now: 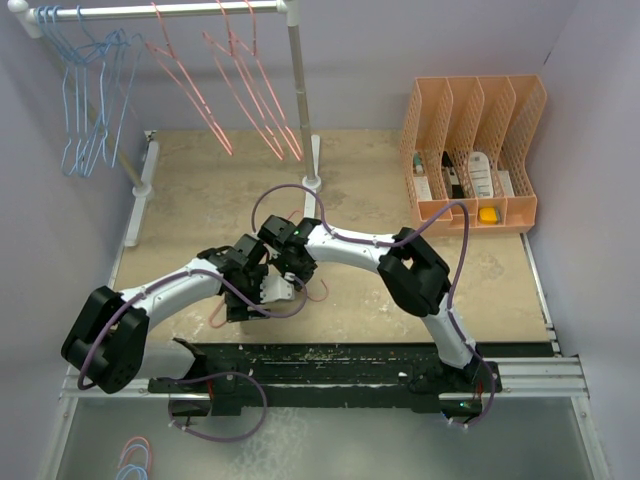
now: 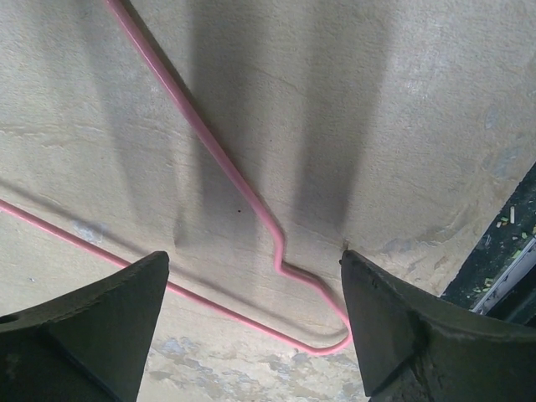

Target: Organize the hangers

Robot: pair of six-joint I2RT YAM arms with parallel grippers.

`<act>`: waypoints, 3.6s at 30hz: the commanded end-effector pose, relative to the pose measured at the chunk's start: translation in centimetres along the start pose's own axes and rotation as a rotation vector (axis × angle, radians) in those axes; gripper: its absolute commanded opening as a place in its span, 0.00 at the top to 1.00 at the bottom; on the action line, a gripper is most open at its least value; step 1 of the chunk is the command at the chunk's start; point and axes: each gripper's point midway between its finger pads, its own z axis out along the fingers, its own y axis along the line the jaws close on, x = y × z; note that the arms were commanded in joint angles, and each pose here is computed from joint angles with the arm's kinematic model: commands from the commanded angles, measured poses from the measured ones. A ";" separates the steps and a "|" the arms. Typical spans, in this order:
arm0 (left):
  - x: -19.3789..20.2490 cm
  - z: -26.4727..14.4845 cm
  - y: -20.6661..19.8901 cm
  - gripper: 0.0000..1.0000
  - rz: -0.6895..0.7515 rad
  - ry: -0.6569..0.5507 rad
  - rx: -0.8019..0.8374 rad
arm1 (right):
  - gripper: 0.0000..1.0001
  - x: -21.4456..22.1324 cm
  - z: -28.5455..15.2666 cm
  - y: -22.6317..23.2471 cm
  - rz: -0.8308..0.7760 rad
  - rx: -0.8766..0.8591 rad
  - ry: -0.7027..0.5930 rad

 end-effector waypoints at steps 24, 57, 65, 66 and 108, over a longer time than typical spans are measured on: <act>1.0 1.8 0.0 0.11 -0.030 0.051 0.003 | 1.00 -5.2 -10.8 3.6 0.050 -0.173 -0.202; 0.5 0.0 0.4 1.00 -0.142 -0.001 -0.026 | 1.00 -9.3 -20.6 1.0 0.210 -0.314 -0.493; 3.0 -0.4 -1.3 1.00 -0.118 0.061 0.006 | 0.25 -5.8 -17.9 -4.9 0.363 -0.222 -0.447; 3.1 -0.4 -1.5 1.00 -0.110 0.067 0.014 | 0.25 -5.3 -17.3 -5.7 0.381 -0.195 -0.428; 9.4 -1.1 2.7 0.77 -0.247 0.025 0.018 | 0.40 -0.5 -1.0 -1.4 0.212 -0.155 -0.146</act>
